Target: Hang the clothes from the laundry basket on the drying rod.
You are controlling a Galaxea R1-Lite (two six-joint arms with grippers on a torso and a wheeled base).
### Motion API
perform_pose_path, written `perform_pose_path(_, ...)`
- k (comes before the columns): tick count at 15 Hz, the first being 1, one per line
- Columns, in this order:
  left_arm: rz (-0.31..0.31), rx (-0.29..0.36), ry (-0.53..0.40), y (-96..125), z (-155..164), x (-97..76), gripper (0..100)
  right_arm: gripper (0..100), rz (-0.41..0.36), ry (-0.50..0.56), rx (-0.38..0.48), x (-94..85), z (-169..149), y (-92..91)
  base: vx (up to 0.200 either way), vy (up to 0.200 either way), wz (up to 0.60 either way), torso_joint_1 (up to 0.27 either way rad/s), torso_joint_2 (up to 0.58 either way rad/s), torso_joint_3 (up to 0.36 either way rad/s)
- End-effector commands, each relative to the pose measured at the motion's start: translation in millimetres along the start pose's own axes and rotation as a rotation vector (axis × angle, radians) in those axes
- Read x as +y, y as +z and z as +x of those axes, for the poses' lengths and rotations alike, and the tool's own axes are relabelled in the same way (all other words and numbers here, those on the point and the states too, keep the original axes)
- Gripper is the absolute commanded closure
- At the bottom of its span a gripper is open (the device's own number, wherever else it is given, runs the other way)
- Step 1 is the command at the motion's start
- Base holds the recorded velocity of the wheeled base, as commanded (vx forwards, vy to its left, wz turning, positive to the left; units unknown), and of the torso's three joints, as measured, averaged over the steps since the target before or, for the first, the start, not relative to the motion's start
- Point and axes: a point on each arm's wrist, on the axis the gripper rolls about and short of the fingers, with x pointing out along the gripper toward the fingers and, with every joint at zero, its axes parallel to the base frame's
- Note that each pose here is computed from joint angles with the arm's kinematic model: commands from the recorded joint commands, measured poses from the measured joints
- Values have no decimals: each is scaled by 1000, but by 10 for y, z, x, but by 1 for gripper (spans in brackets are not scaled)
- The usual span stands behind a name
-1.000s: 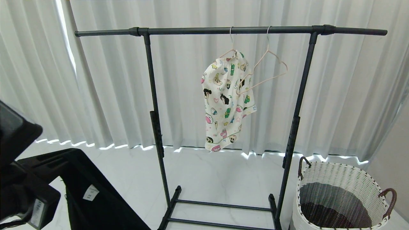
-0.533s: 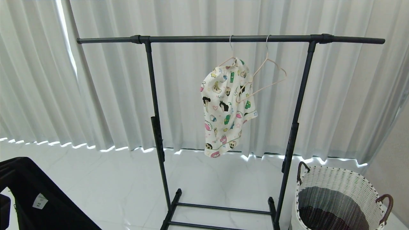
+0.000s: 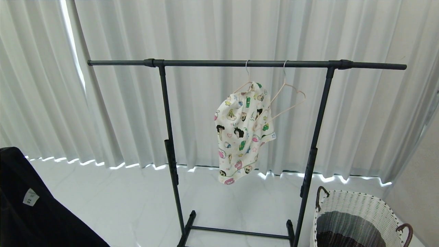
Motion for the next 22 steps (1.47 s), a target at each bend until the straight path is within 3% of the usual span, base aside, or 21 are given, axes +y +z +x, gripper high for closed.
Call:
perform_pose_path(1,15,16,-6,14,53,-39,100,0,-2,2,3,3,7,-1,0,0,0,198,-491,-286)
perform_pose_path(11,19,26,-12,62,161,-109,100,0,9,-6,-35,-8,63,54,0,0,0,220,-493,-272)
perform_pose_path(18,15,19,-10,108,170,-101,100,0,14,-10,-50,-14,70,71,0,171,0,39,-62,-36)
perform_pose_path(22,14,16,-11,108,164,-96,100,0,13,-8,-49,-12,74,71,0,0,0,0,0,0)
